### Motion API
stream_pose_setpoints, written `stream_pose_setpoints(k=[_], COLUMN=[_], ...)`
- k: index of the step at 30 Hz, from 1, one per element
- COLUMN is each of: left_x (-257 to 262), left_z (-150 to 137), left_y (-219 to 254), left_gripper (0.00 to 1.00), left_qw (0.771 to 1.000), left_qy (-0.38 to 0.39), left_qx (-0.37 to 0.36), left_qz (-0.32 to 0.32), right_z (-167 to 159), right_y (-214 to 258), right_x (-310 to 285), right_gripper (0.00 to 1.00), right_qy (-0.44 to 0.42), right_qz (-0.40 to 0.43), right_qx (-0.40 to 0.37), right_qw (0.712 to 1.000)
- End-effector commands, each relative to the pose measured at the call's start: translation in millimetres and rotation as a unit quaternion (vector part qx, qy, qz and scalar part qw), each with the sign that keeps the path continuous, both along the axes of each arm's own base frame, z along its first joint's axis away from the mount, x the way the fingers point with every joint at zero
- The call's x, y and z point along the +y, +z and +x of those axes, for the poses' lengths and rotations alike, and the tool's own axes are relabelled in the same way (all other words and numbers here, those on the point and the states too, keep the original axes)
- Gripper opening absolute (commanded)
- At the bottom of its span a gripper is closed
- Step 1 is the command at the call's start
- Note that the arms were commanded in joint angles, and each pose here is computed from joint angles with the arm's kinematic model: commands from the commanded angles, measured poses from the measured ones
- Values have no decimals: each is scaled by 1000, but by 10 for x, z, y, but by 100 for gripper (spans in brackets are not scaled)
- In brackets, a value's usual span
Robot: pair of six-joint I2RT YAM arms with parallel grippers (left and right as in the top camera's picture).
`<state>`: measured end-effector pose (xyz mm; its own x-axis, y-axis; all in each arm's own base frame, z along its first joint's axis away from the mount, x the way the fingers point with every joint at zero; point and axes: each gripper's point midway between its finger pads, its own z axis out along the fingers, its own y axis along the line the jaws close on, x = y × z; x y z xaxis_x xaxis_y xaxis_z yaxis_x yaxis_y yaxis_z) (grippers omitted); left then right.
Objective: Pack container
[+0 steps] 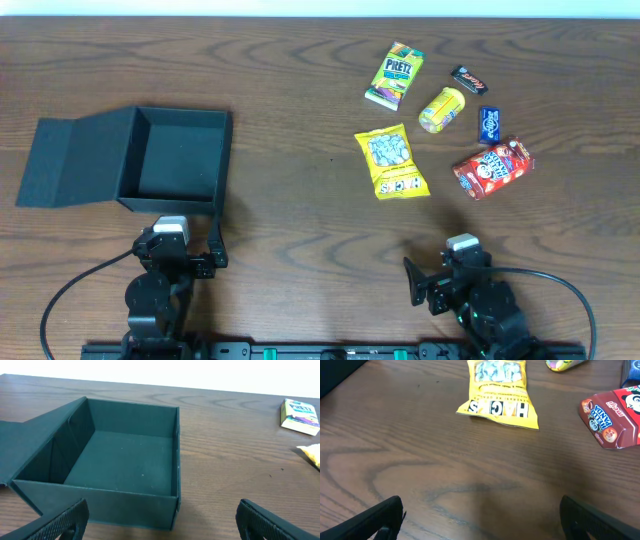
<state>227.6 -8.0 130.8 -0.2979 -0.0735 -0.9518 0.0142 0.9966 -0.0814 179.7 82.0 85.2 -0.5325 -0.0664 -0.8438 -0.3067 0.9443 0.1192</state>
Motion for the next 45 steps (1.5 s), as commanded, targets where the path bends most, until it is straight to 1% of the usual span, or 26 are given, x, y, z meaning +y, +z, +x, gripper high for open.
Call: stream_pose_setpoints(k=[1,16,19,22,24,28,31,34,36,38,43,45], left_x=[17,14,-98,-318,-376,-357,-206,-58,40,81,72,67], left_z=[-2,3,-6,-33,-33,4,36,62,105,167,517,715], left_y=[-108,-91,-97,-68,-22,157,334,531,641,693,683,636], left_gripper=[95,95,95,95,95,95,95,95,95,95,95,95], left_qw=[1000,1000,999,995,993,993,994,995,996,997,997,994], left_qy=[4,4,-23,-80,-93,-87,-38,3,32,44,38,34], left_qx=[10,7,10,9,2,-30,-45,-52,-44,-26,62,101], left_qz=[8,5,-20,-55,-71,-75,-90,-80,-72,-63,-26,-12], right_z=[7,7,7,7,7,7,7,7,7,7,7,7], right_y=[-6,-6,-6,-6,-6,-6,-6,-6,-6,-6,-6,-6], right_x=[-5,-5,-5,-5,-5,-5,-5,-5,-5,-5,-5,-5], right_gripper=[99,99,99,99,99,99,99,99,99,99,99,99], right_qy=[3,3,3,3,3,3,3,3,3,3,3,3], right_qz=[-9,-9,-9,-9,-9,-9,-9,-9,-9,-9,-9,-9], right_qx=[-7,-7,-7,-7,-7,-7,-7,-7,-7,-7,-7,-7], right_qw=[1000,1000,1000,1000,1000,1000,1000,1000,1000,1000,1000,1000])
